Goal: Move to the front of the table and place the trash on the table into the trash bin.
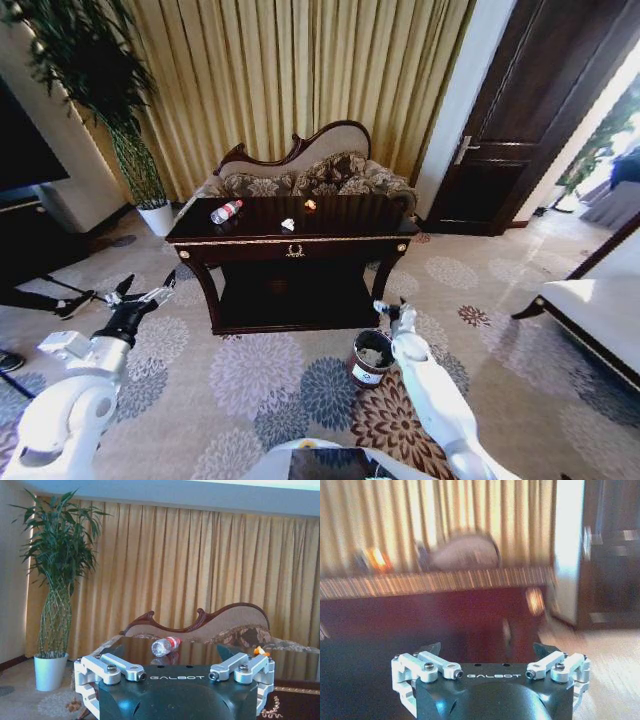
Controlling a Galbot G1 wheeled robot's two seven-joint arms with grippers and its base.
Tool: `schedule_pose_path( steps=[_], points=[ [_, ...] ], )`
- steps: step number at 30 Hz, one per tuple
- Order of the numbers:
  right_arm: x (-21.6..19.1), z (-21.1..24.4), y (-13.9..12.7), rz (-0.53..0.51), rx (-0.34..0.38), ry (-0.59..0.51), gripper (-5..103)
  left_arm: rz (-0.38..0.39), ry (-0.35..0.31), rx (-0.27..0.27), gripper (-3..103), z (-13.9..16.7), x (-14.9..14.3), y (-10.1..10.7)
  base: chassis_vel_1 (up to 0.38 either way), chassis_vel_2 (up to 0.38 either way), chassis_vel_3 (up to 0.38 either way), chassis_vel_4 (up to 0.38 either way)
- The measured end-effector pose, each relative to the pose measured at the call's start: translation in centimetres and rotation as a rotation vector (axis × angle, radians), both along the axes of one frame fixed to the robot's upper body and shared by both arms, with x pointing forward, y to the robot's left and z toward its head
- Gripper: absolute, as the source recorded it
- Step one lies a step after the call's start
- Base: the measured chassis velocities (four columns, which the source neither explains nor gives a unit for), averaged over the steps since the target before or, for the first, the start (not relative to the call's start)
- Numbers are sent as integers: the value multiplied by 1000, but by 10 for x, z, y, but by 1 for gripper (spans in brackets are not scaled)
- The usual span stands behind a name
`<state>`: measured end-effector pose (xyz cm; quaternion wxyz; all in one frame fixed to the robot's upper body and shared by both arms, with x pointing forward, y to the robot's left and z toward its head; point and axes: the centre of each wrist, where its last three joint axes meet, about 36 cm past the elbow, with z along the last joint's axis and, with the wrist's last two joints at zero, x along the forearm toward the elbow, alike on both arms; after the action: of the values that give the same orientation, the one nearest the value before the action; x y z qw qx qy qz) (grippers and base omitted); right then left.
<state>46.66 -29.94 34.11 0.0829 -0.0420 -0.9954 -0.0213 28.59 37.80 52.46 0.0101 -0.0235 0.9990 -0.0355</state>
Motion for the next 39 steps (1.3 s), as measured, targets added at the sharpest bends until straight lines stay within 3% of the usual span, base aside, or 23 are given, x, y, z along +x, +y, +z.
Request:
schedule_pose_path(
  steps=[4, 13, 22, 39],
  points=[
    [-23, 79, 27, 114, 66, -110, 100, 3, -8, -6, 100, 0, 1, -1, 0, 0, 0, 0],
    [-56, 141, 58, 242, 112, -204, 100, 20, -38, -7, 100, 10, -1, -3, 0, 0, 0, 0],
    [-82, 157, 60, 266, 84, -239, 100, 12, -58, -7, 100, 16, 2, -6, 0, 0, 0, 0],
    [-84, 141, 73, 263, 45, -212, 100, 12, -46, -7, 100, 12, 4, -3, 0, 0, 0, 0]
  ],
)
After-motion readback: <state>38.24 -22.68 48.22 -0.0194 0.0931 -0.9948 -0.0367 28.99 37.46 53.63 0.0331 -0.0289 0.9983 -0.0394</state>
